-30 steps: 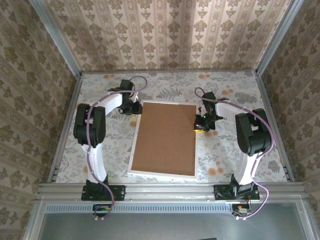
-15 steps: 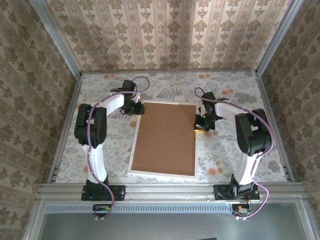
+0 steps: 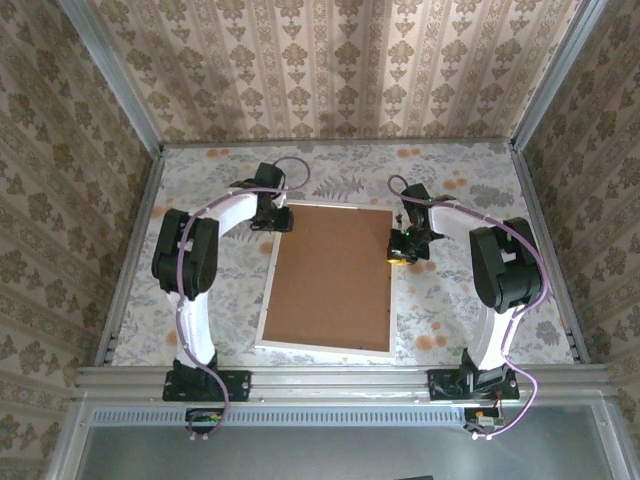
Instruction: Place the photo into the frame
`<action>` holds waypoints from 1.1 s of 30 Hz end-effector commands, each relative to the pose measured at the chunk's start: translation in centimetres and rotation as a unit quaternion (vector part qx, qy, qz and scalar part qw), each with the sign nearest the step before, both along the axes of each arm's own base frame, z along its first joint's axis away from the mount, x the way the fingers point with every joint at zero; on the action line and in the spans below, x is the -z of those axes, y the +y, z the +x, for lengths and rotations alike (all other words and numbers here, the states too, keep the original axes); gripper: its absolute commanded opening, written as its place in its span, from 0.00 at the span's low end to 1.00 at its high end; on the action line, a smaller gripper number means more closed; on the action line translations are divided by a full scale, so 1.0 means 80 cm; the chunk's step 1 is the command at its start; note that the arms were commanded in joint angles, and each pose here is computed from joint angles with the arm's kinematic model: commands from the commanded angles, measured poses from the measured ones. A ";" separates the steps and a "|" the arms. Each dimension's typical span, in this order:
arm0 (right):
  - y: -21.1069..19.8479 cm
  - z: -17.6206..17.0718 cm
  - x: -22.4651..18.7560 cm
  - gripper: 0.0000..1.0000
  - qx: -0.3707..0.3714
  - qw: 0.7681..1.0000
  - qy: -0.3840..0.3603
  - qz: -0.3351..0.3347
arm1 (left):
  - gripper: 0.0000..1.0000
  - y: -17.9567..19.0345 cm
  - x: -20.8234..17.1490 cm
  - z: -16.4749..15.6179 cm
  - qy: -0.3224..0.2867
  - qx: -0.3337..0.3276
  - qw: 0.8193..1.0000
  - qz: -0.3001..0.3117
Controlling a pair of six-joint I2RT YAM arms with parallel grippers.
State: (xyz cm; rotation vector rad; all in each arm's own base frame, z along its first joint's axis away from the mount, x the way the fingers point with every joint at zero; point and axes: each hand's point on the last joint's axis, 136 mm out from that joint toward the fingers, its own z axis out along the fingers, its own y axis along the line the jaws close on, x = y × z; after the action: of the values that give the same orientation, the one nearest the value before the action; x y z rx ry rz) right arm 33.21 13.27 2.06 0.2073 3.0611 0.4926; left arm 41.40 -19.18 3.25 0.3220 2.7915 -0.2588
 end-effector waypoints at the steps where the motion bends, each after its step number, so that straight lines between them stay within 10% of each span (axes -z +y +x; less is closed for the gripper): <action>1: 0.024 -0.006 0.016 0.20 -0.016 1.000 0.012 0.009 | 0.38 -0.030 0.056 -0.083 0.107 0.062 0.992 0.015; 17: 0.030 -0.006 0.019 0.19 -0.022 1.000 0.014 0.008 | 0.41 -0.052 0.050 -0.077 0.098 0.072 0.992 0.018; 33: 0.008 -0.009 0.022 0.15 -0.014 1.000 0.018 -0.021 | 0.47 0.023 -0.032 -0.006 0.030 -0.026 0.997 -0.073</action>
State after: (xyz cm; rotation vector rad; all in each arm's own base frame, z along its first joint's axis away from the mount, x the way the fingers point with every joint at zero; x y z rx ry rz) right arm 33.36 13.53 2.13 0.1875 3.0563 0.4617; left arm 41.89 -17.06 4.14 0.2315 2.8237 -0.3451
